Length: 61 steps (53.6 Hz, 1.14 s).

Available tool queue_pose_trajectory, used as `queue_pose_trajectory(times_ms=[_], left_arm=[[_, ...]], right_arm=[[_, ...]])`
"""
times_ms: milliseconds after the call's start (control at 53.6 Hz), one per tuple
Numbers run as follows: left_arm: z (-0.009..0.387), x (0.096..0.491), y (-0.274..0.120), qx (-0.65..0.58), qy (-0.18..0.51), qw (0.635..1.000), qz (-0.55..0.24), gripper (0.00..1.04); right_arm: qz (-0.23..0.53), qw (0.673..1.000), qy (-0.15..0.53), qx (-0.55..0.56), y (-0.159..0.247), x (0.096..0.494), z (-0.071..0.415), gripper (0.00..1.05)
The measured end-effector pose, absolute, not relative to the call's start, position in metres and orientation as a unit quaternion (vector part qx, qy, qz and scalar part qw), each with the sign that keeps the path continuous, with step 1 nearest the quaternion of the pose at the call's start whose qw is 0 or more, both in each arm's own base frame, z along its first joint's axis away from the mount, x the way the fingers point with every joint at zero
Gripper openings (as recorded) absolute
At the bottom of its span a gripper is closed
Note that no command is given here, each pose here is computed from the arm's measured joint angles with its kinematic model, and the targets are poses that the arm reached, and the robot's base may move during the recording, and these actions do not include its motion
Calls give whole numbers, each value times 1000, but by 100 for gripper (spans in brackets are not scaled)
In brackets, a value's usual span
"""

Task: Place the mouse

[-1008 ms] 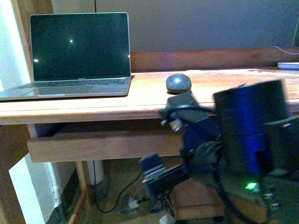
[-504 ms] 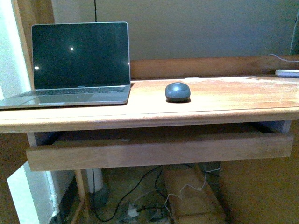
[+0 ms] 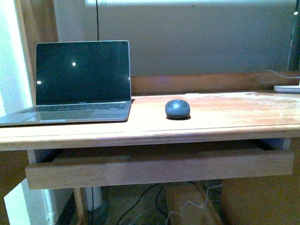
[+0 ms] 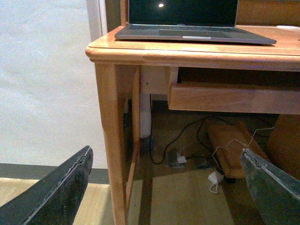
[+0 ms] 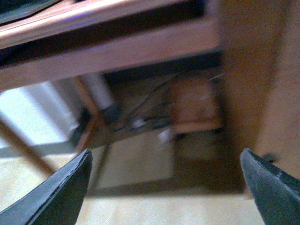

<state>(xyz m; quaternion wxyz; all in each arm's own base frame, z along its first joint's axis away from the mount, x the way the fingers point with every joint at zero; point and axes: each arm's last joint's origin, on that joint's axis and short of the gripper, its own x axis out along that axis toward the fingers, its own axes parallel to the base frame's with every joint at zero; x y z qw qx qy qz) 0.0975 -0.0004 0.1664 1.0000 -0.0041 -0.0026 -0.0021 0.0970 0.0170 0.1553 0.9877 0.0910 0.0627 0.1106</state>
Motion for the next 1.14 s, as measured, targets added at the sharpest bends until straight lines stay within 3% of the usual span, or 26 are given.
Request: queue_pose_trajectory(times_ms=[37, 93, 355, 467, 541, 653, 858, 989, 1045, 1138], left_arm=[[166, 97, 0, -4, -3, 1000, -2, 97], [166, 97, 0, -4, -3, 1000, -2, 97], [166, 97, 0, -4, -3, 1000, -2, 97], [167, 97, 0, -4, -3, 1000, -2, 97], [166, 97, 0, -4, -3, 1000, -2, 97], [167, 97, 0, -4, -3, 1000, -2, 97], [167, 97, 0, -4, -3, 1000, -2, 97], [166, 97, 0, -4, -3, 1000, -2, 97], [167, 97, 0, -4, -3, 1000, -2, 97], [166, 97, 0, -4, -3, 1000, -2, 97]], right_arm=[[63, 996, 9, 70, 15, 96, 164, 85], [11, 999, -11, 36, 11, 96, 167, 72], [2, 1000, -6, 8, 1, 97, 168, 27], [1, 1000, -4, 4, 0, 97, 168, 2], [1, 1000, -4, 2, 0, 97, 168, 3], [1, 1000, -4, 2, 0, 97, 168, 30], [1, 1000, -4, 2, 0, 97, 168, 63], [1, 1000, -4, 2, 0, 97, 168, 93], [1, 1000, -4, 2, 0, 97, 168, 99], [1, 1000, -4, 2, 0, 97, 168, 97]])
